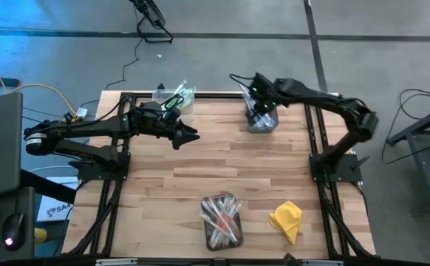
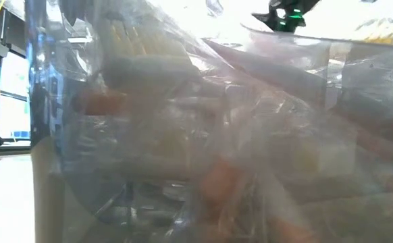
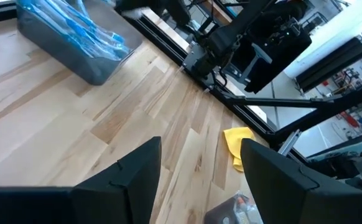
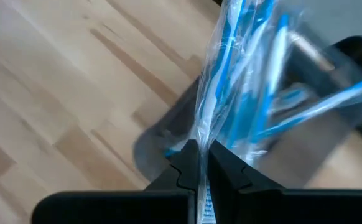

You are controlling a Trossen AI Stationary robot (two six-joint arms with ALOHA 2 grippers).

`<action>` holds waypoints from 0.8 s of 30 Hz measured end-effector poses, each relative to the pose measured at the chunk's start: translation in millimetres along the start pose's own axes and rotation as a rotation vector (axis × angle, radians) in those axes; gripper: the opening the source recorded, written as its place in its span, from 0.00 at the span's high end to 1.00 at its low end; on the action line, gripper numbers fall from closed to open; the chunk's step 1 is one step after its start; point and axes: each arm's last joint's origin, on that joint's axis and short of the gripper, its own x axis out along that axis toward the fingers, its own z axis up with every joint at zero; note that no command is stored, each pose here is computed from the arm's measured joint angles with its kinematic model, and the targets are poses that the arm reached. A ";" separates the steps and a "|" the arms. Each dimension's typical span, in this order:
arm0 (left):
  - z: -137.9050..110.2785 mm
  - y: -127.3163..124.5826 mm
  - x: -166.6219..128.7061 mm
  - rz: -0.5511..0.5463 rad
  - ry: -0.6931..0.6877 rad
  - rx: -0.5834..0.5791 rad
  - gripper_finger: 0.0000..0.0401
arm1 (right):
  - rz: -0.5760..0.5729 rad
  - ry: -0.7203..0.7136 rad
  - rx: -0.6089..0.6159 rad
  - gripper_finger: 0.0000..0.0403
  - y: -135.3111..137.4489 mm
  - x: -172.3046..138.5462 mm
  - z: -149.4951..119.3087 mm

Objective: Pick & Place Toothbrushes
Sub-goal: Put the blue toothbrush into the top black bin

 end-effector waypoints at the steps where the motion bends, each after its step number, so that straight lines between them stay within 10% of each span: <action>1: 0.0 -0.1 0.0 0.000 0.000 0.011 0.46 | 0.024 -0.030 0.024 0.98 -3.3 1.2 -8.4; 13: 0.7 0.7 0.0 0.027 -0.020 0.038 0.46 | 0.079 -0.212 0.191 0.98 -13.8 44.4 -77.7; 24: 1.4 1.8 0.0 0.064 -0.045 0.038 0.46 | -0.040 -0.220 0.150 0.98 -16.6 49.8 -83.9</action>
